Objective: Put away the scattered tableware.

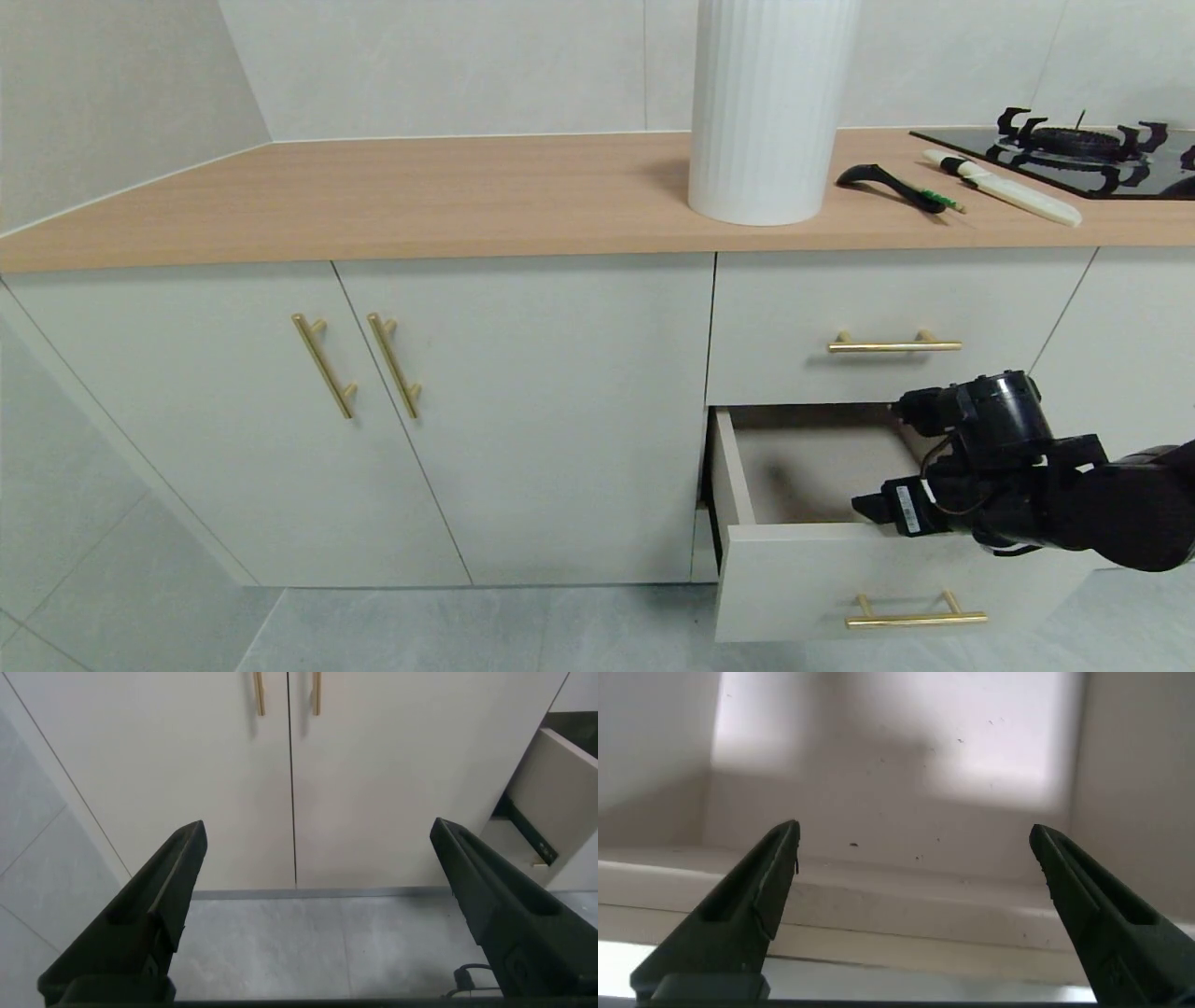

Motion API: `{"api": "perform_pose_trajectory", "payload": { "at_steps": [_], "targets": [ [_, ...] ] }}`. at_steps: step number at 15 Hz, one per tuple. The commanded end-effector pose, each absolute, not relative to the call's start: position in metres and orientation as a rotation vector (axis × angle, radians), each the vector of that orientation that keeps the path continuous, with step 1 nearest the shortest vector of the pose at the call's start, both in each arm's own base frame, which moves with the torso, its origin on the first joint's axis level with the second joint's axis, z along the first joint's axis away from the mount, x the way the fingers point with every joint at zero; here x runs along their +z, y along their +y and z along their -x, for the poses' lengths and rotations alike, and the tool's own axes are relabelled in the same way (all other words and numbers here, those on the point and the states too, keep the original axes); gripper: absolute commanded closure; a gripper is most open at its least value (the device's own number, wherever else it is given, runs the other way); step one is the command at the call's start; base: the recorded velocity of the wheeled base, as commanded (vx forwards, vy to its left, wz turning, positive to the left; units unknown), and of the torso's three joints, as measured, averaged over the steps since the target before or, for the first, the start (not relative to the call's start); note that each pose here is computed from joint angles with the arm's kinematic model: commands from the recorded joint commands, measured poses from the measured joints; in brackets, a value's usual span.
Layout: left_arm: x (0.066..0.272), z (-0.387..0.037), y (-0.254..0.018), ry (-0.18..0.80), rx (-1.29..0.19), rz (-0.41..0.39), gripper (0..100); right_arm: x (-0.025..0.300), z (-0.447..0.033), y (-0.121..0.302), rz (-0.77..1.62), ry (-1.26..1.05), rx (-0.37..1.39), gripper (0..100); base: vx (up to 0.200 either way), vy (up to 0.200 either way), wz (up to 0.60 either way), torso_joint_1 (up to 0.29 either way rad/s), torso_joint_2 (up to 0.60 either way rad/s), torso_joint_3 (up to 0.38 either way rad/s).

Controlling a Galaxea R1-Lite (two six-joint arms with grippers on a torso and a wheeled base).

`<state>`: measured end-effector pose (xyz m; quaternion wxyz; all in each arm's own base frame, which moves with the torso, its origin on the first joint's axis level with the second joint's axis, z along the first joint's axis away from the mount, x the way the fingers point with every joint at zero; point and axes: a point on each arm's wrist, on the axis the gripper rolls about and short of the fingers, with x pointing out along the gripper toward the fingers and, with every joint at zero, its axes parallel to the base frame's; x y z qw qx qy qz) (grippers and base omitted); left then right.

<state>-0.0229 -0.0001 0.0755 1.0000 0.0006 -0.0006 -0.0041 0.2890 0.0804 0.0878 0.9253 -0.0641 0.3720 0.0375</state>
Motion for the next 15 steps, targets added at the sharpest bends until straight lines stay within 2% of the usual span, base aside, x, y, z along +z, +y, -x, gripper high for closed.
{"api": "perform_pose_trajectory", "payload": {
  "at_steps": [1, 7, 15],
  "targets": [
    [0.075, 0.023, 0.000, 0.000, -0.008, -0.002, 0, 0.097, -0.287, 0.080, 0.127, 0.746, 0.083, 0, 0.000, 0.000, 0.00, 0.000, 0.00, 0.000],
    [0.075, 0.023, 0.000, 0.000, -0.009, -0.002, 0, 0.097, -0.277, 0.079, 0.163, 0.879, 0.081, 0, 0.000, 0.000, 0.00, 0.000, 0.00, 0.000],
    [0.075, 0.023, 0.000, 0.000, -0.008, -0.002, 0, 0.102, -0.250, 0.083, 0.307, 1.024, 0.162, 0, 0.000, 0.000, 0.00, 0.000, 0.00, 0.000]
  ]
}}
